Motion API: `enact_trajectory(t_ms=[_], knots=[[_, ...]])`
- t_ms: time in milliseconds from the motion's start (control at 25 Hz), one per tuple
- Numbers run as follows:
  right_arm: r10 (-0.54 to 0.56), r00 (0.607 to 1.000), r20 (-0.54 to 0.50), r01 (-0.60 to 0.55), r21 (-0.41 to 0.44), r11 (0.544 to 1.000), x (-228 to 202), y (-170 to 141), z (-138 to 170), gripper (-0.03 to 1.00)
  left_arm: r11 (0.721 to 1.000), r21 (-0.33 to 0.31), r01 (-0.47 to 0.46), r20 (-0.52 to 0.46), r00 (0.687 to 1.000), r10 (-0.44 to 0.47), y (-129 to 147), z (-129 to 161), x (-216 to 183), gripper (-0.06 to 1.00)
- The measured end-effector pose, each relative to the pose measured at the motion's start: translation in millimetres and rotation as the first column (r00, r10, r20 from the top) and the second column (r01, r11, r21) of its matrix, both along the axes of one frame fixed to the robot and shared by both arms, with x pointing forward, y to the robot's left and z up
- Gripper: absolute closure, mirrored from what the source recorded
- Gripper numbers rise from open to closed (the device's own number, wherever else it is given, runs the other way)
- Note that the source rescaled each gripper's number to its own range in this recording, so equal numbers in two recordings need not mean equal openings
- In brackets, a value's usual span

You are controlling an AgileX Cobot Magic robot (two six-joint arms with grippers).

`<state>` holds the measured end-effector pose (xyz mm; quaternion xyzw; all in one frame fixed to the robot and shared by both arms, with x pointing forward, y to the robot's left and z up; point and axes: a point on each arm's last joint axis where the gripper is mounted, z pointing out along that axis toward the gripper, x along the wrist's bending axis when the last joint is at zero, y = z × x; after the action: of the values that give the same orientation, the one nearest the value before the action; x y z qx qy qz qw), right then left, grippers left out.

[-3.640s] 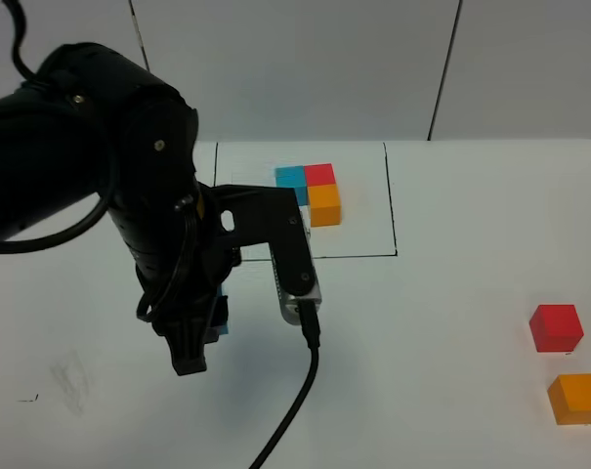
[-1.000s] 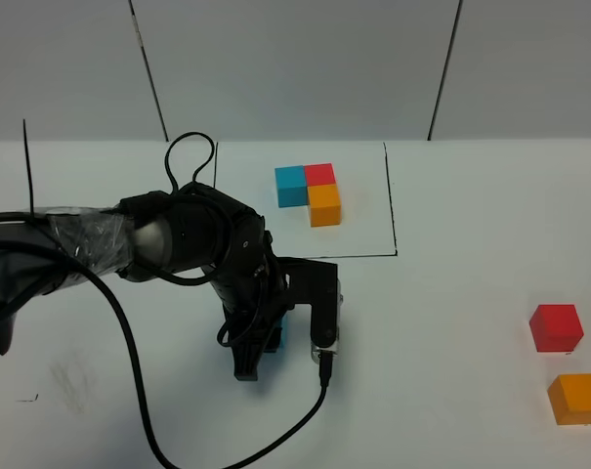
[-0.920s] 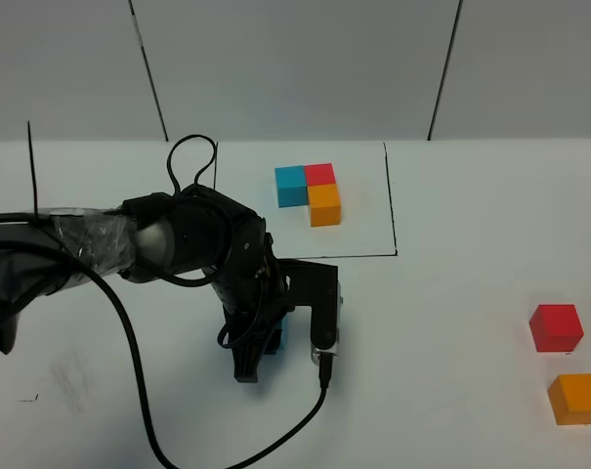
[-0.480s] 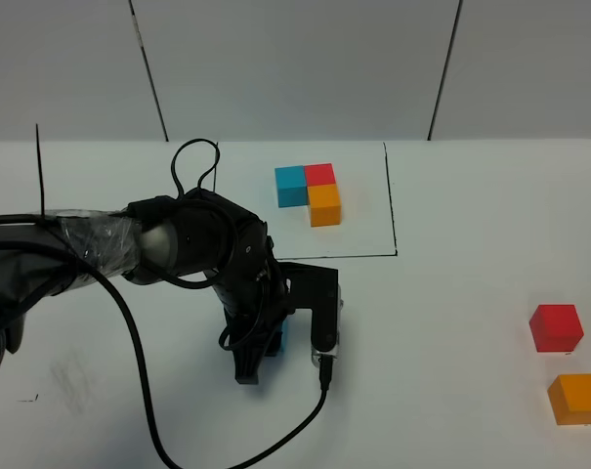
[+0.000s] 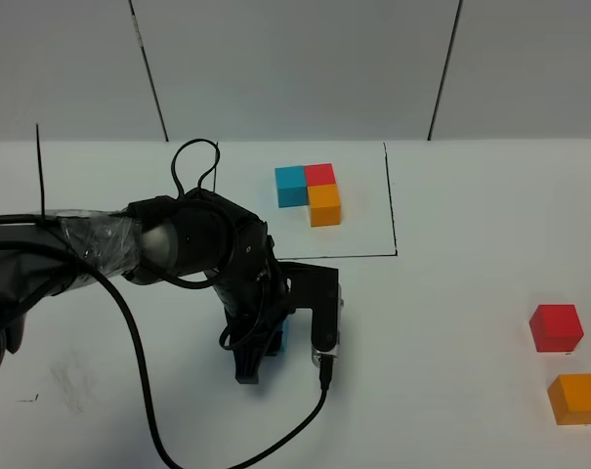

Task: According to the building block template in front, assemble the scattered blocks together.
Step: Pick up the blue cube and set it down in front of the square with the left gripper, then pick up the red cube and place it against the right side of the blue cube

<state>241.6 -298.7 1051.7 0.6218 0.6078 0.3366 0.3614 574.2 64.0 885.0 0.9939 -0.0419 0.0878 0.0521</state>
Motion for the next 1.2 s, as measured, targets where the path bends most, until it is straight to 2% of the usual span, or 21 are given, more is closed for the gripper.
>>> enact_trajectory(t_ms=[120, 160, 280, 360, 440, 520, 680, 920, 1200], knots=[[0.000, 1.000, 0.000, 0.000, 0.000, 1.000, 0.0, 0.0, 0.0, 0.35, 1.000, 0.003, 0.000, -0.004, 1.000, 0.000, 0.3, -0.1, -0.4, 0.93], [0.000, 1.000, 0.000, 0.000, 0.000, 1.000, 0.0, 0.0, 0.0, 0.35, 1.000, 0.003, 0.000, -0.004, 1.000, 0.000, 0.3, -0.1, -0.4, 0.88], [0.000, 1.000, 0.000, 0.000, 0.000, 1.000, 0.0, 0.0, 0.0, 0.35, 1.000, -0.005, 0.000, 0.007, 1.000, 0.000, -0.5, 0.3, 0.7, 0.56], [0.000, 1.000, 0.000, 0.000, 0.000, 1.000, 0.0, 0.0, 0.0, 0.35, 1.000, -0.015, 0.000, 0.021, 1.000, 0.000, -1.5, 1.3, 2.1, 0.29], [0.000, 1.000, 0.000, 0.000, 0.000, 1.000, 0.0, 0.0, 0.0, 0.35, 1.000, -0.024, 0.001, 0.033, 0.999, 0.000, -2.4, 2.1, 3.4, 0.09], [0.000, 1.000, 0.000, 0.000, 0.000, 1.000, 0.0, 0.0, 0.0, 0.35, 1.000, -0.029, 0.001, 0.040, 0.999, 0.000, -2.9, 2.8, 4.0, -0.02], [0.000, 1.000, 0.000, 0.000, 0.000, 1.000, 0.0, 0.0, 0.0, 0.35, 0.999, -0.034, 0.001, 0.047, 0.999, 0.000, -2.7, 8.3, 3.7, -0.06], [0.000, 1.000, 0.000, 0.000, 0.000, 1.000, 0.0, 0.0, 0.0, 0.35, 1.000, -0.023, -0.015, 0.036, 0.999, 0.016, 3.3, 40.0, -3.7, -0.05], [0.000, 1.000, 0.000, 0.000, 0.000, 1.000, 0.0, 0.0, 0.0, 0.35, 0.987, 0.036, -0.155, -0.047, 0.986, 0.157, 22.2, 92.8, -27.4, 0.00]])
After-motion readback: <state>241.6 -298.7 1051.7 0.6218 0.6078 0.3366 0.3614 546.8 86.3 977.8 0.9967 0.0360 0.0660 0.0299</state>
